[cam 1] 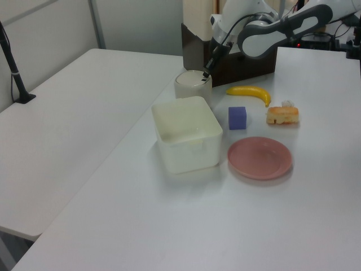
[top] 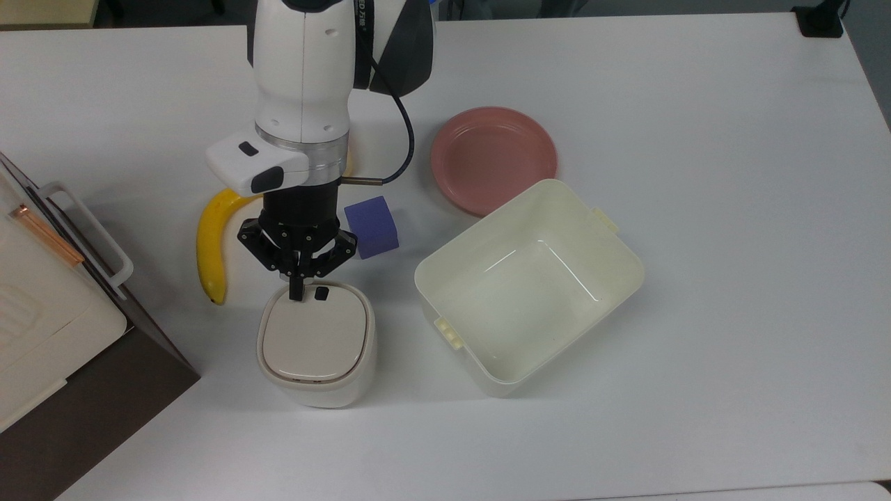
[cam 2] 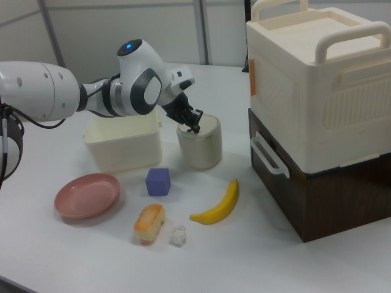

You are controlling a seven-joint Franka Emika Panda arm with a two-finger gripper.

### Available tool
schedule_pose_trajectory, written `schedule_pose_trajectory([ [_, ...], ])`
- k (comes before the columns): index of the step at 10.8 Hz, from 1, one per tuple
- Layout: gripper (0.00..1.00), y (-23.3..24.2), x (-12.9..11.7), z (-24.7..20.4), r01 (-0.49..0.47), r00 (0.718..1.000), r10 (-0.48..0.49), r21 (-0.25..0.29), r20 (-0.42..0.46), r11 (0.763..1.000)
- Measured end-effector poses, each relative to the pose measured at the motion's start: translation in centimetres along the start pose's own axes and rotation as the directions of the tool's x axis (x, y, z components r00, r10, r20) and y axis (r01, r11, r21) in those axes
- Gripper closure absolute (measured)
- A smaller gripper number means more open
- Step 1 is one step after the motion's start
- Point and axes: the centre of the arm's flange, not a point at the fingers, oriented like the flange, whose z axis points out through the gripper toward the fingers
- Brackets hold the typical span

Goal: Open the trash can
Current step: 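Lower the gripper onto the trash can lid near its hinge, then press down on the trash can lid with the gripper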

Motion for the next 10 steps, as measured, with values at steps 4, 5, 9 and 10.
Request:
schedule_pose_trajectory([
  [4, 0.99, -1.4, 0.1, -0.2, 0.013, 1.000, -0.013, 0.018, -0.003, 1.000],
  [5, 0.99, -1.8, 0.1, -0.3, 0.017, 1.000, -0.017, 0.024, -0.004, 1.000],
  [9, 0.99, -2.9, 0.7, -0.5, -0.012, 0.997, 0.015, 0.033, -0.076, 0.999],
  [10, 0.99, -2.9, 0.5, -0.1, -0.014, 0.997, 0.016, 0.029, -0.072, 0.999],
])
